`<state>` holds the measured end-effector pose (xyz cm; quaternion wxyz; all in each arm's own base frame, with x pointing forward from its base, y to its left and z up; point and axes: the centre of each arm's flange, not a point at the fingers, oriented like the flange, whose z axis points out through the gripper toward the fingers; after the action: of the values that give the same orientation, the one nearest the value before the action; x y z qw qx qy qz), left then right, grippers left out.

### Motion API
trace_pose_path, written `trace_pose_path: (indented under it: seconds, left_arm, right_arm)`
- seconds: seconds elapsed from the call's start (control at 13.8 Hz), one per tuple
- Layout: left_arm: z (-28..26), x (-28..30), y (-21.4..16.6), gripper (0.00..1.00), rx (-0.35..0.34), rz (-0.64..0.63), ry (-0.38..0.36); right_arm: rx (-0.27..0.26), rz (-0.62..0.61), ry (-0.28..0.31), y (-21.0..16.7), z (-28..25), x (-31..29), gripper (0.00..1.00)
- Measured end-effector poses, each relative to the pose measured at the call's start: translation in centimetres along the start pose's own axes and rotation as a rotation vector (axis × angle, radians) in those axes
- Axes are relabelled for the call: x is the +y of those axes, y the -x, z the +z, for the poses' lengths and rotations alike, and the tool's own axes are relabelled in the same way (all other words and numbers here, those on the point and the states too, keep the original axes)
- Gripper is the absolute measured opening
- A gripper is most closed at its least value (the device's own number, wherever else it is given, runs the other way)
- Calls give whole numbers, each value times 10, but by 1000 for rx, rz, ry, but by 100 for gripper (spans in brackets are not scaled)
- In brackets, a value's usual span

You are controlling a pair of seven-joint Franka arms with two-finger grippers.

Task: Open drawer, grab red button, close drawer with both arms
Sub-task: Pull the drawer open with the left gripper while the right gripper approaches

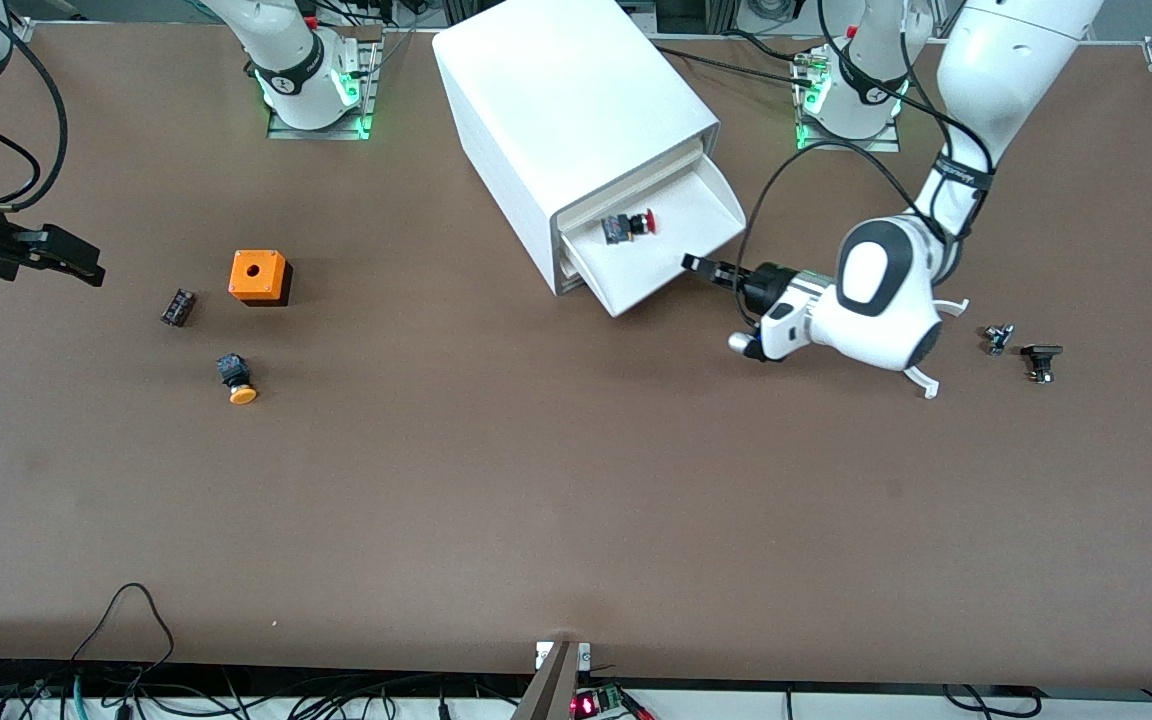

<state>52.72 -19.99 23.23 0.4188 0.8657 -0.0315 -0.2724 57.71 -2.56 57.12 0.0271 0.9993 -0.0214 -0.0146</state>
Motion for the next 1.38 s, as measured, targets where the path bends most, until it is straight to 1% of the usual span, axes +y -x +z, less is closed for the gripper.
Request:
trace_pose_path:
  seconds: [0.15, 0.22, 0.36, 0.44, 0.58, 0.73, 0.8, 0.87, 1.02, 1.09, 1.16, 1.24, 1.38]
  left_arm:
    - [-13, -6, -2, 29, 25, -7, -1]
    - [-19, -8, -3, 33, 36, -10, -1]
    - [-41, -8, -4, 49, 77, -10, 0]
    - [-55, -5, -2, 60, 106, -2, -3]
    - [-81, 11, 2, 78, 194, 30, -39]
    - [-109, 28, 12, 99, 267, 62, -84]
    - [-132, 32, 22, 100, 314, 70, -104]
    - [-171, 36, 39, 100, 388, 75, -120]
    - [-203, 41, 59, 100, 449, 85, -138]
    - [-226, 45, 77, 100, 482, 102, -203]
    - [-238, 46, 87, 100, 498, 111, -250]
    - [-254, 48, 100, 100, 514, 122, -318]
    - [-283, 64, 134, 100, 534, 152, -427]
  right_arm:
    - [-1, -3, 0, 0, 1, -2, 100]
    - [-3, -5, -1, 0, 1, -3, 100]
    - [-4, -17, -4, -2, 3, -10, 100]
    - [-2, -29, -7, -2, 4, -18, 100]
    - [1, -73, -22, -5, 8, -46, 100]
    - [6, -129, -33, -11, 18, -82, 100]
    - [14, -161, -48, -15, 26, -105, 100]
    - [27, -212, -77, -20, 39, -145, 100]
    - [30, -281, -100, -21, 52, -195, 100]
    - [37, -358, -113, -15, 54, -247, 100]
    - [41, -399, -116, -10, 54, -272, 100]
    - [53, -448, -121, -2, 54, -301, 100]
    - [100, -550, -134, 21, 57, -366, 100]
